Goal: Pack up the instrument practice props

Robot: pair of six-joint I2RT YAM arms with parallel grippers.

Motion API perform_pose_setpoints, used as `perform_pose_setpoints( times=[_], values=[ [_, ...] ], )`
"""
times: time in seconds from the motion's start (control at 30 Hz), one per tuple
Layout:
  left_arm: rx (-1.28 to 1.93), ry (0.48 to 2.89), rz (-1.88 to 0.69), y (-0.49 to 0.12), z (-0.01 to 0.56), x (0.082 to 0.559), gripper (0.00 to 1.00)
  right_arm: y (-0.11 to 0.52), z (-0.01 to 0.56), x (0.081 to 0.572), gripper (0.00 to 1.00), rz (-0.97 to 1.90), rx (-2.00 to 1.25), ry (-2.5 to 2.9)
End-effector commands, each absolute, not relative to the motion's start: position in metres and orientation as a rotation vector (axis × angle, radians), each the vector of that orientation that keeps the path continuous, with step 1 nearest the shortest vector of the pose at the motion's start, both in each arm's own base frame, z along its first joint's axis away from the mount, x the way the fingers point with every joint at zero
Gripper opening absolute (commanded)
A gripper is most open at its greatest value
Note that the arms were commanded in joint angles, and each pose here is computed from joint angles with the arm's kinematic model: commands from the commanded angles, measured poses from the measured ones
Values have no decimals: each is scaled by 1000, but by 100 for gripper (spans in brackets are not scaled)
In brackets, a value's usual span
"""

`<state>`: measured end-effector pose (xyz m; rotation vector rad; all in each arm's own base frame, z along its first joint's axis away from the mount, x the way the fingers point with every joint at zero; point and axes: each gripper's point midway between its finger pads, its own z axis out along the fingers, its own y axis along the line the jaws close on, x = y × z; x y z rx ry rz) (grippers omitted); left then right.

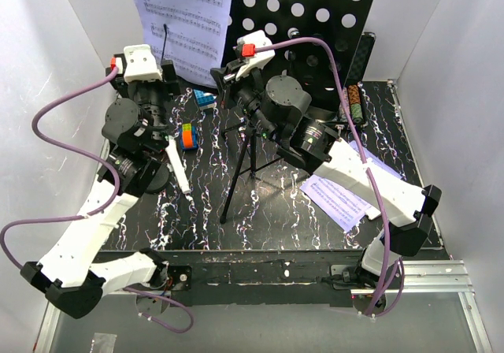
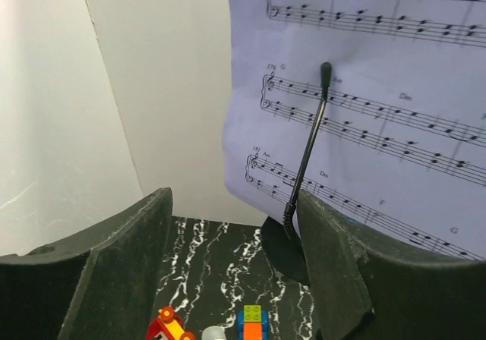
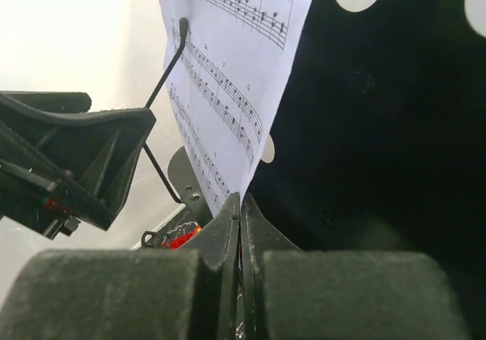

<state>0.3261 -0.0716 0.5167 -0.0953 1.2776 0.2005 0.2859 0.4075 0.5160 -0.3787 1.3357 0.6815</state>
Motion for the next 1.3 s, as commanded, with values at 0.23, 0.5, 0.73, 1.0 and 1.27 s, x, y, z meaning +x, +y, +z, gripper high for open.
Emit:
perform_pose_setpoints(
  times=[0.23, 0.5, 0.73, 1.0, 1.27],
  values=[
    [-61, 1284, 18, -81, 518, 330, 59, 389, 550, 274, 1, 699, -360, 1258],
    [-35, 1245, -45, -88, 527, 325, 20, 389, 549, 274, 1, 700, -359, 1257],
    [-20, 1160, -110, -90, 544, 310, 0, 384, 552, 271, 1, 701, -355, 1254],
    [19, 1085, -155, -94, 552, 297, 0, 380, 550, 270, 1, 705, -349, 1261],
    [30, 1046, -173, -95, 556, 291, 0, 360, 556, 262, 1, 707, -325, 1258]
  ],
)
